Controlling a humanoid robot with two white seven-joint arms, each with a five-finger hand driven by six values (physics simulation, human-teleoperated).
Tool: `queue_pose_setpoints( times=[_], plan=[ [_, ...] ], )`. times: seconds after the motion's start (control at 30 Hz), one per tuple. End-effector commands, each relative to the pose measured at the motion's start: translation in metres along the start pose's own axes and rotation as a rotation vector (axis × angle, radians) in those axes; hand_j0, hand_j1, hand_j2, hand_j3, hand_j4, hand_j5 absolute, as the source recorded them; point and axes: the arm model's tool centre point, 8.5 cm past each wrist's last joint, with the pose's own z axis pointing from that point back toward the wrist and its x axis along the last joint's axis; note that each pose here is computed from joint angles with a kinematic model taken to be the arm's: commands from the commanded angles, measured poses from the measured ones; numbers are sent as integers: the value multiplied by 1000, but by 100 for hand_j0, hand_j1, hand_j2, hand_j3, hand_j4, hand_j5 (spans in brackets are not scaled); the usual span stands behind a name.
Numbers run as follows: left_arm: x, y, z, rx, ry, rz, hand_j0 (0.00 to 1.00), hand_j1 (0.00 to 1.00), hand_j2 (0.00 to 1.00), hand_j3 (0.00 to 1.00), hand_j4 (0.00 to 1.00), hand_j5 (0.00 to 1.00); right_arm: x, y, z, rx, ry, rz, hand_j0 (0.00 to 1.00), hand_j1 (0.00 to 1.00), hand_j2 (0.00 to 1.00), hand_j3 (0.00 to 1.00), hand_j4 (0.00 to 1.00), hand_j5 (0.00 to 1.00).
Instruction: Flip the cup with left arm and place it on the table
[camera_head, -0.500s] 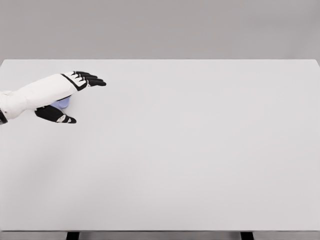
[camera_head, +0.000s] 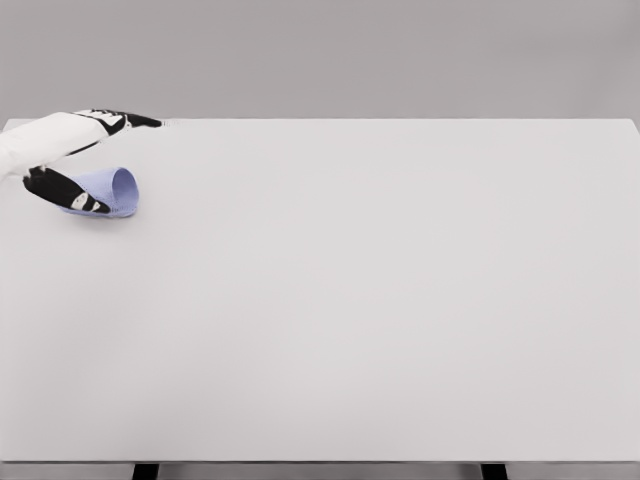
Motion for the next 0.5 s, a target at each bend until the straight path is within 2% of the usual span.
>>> queue_pose_setpoints(
  times=[0.0, 0.03, 0.1, 0.13, 0.17, 0.2, 0.27, 0.3, 0.37, 0.47],
  plan=[
    [-15, 20, 40, 42, 62, 94, 100, 100, 100, 100, 100, 100, 0, 0, 0, 0, 0, 1, 100, 100, 100, 100, 100, 100],
    [-15, 21, 47, 40, 40, 100, 100, 100, 100, 100, 100, 100, 0, 0, 0, 0, 0, -1, 100, 100, 100, 100, 100, 100],
    [-31, 14, 45, 45, 61, 146, 100, 100, 100, 100, 100, 100, 1, 0, 0, 0, -2, 1, 100, 100, 100, 100, 100, 100],
    [-29, 12, 43, 35, 52, 151, 100, 100, 100, 100, 100, 100, 1, 0, 0, 0, -2, -1, 100, 100, 100, 100, 100, 100],
    [-19, 0, 35, -42, 29, 165, 100, 100, 100, 100, 100, 100, 0, 0, 0, 0, 0, -1, 100, 100, 100, 100, 100, 100],
    [-20, -4, 31, -66, 50, 197, 100, 100, 100, 100, 100, 100, 1, 0, 0, 0, -2, -1, 100, 100, 100, 100, 100, 100],
    [-20, -12, 13, -73, 100, 287, 100, 100, 100, 100, 100, 100, 0, 0, 0, 0, 0, -1, 100, 100, 100, 100, 100, 100],
    [-26, -26, 1, -96, 175, 337, 100, 100, 100, 100, 100, 100, 1, 0, 0, 0, -2, -1, 100, 100, 100, 100, 100, 100],
    [-39, -42, -12, -114, 254, 242, 100, 100, 100, 100, 100, 100, 0, 0, 0, 0, 0, 1, 100, 100, 100, 100, 100, 100],
    [-60, -46, -23, -62, 316, 251, 100, 100, 100, 100, 100, 100, 0, 0, 0, 0, 0, -1, 100, 100, 100, 100, 100, 100]
  ],
)
